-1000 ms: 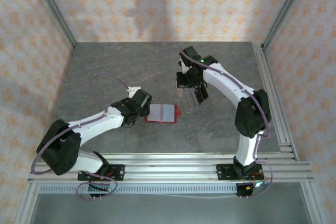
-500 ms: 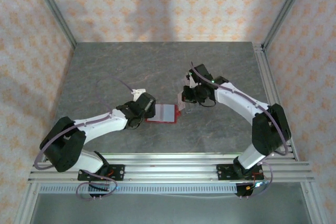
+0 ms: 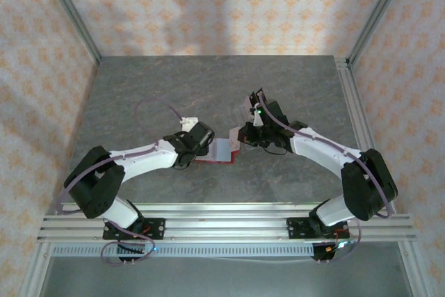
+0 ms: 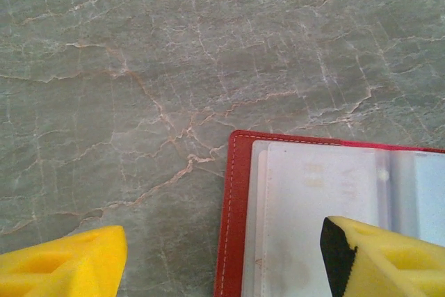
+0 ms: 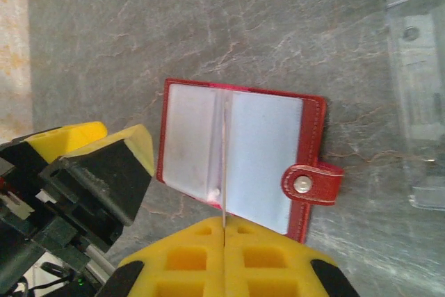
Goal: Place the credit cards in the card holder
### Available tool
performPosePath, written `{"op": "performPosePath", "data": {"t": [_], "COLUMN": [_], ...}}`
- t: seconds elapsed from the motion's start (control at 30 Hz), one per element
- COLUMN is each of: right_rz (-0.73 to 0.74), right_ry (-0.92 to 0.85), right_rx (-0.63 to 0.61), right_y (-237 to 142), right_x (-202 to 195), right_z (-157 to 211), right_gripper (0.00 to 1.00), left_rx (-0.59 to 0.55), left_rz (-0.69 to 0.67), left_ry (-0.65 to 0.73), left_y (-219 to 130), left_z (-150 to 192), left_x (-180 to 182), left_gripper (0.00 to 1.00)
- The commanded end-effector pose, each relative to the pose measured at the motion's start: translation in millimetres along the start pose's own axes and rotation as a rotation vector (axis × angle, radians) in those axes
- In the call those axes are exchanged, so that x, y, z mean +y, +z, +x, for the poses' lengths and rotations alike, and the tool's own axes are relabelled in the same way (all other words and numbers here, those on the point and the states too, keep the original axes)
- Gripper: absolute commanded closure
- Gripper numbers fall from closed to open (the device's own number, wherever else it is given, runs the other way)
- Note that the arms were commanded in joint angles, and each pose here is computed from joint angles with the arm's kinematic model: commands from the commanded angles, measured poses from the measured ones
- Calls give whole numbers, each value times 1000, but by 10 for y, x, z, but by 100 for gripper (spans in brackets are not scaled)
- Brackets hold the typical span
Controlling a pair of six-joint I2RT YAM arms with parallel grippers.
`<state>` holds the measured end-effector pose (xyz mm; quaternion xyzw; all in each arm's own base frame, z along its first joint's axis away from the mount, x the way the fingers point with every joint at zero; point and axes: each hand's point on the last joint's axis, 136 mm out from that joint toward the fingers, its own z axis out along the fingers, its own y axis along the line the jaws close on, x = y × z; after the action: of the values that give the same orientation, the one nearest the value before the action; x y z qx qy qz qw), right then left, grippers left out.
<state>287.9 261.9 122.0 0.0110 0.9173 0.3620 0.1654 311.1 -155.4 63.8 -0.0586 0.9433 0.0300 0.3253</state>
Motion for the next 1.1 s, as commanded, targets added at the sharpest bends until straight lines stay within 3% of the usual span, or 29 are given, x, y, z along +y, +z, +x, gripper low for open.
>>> {"op": "performPosePath", "data": {"t": [0.0, 0.3, 1.07], "right_rz": [-86, -38, 44], "right_ry": [0, 12, -54], "right_rx": [-56, -41, -52], "right_y": [-9, 90, -121], "right_x": [192, 37, -14], "right_z": [-78, 10, -10], "right_gripper": [100, 100, 100], "left_rx": [19, 33, 52], "left_rz": [-76, 55, 98], "left_ry": [56, 39, 30], "left_y": [22, 154, 229], "left_z": [39, 116, 368], "left_x": [125, -150, -375], "left_gripper": [25, 25, 25]}}
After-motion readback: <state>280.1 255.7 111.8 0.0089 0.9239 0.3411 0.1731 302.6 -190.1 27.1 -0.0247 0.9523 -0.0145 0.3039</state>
